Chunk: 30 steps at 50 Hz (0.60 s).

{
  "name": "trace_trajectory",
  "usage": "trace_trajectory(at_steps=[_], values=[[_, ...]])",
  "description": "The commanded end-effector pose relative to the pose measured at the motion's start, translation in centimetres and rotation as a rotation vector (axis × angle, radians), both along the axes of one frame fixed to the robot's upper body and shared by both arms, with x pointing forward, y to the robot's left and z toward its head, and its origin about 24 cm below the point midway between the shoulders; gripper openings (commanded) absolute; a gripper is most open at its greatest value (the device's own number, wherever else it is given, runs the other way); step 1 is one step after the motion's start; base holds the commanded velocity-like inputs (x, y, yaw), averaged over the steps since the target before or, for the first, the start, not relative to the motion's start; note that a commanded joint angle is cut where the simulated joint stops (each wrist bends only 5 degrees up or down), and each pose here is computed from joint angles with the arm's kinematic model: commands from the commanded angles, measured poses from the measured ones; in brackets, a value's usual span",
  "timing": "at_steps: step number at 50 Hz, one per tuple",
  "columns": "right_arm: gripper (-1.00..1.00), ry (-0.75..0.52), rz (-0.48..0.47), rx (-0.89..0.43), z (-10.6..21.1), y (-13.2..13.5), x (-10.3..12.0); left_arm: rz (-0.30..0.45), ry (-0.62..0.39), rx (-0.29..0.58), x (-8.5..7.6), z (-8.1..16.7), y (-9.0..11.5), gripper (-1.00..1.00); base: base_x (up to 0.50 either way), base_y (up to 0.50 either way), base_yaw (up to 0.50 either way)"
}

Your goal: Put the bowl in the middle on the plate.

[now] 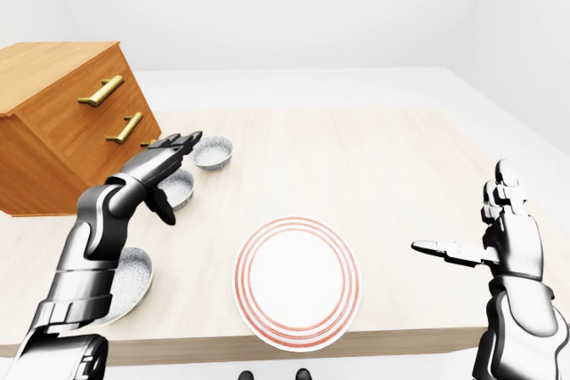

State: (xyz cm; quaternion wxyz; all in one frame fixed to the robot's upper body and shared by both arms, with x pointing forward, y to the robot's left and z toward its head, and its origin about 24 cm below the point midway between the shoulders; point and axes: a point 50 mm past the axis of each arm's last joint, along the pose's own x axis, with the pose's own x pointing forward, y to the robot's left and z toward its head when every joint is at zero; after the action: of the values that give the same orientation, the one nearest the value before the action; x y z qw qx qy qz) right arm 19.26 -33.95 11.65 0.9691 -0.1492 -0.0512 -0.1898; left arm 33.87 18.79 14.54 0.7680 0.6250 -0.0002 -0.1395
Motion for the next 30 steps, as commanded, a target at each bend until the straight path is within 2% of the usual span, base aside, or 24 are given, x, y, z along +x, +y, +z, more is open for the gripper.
trace_trajectory(at_steps=[1,10,21,30], values=[[1.00,0.003,0.000,0.001,-0.1,0.0,0.0,0.005,-0.016,-0.006,0.4,-0.5,-0.4,1.00,0.00,0.00,0.00],[1.00,0.021,-0.005,0.017,-0.6,-0.2,0.2,0.017,-0.004,0.022,0.7,-0.7,-0.2,1.00,0.00,0.00,0.00],[1.00,0.015,-0.005,0.012,-0.4,-0.2,0.2,0.069,0.023,0.082,1.3,-2.7,0.5,1.00,0.00,0.00,0.00],[1.00,-0.003,0.000,-0.003,0.1,0.0,0.0,0.079,0.003,0.116,1.4,-2.5,0.7,1.00,0.00,0.00,0.00]])
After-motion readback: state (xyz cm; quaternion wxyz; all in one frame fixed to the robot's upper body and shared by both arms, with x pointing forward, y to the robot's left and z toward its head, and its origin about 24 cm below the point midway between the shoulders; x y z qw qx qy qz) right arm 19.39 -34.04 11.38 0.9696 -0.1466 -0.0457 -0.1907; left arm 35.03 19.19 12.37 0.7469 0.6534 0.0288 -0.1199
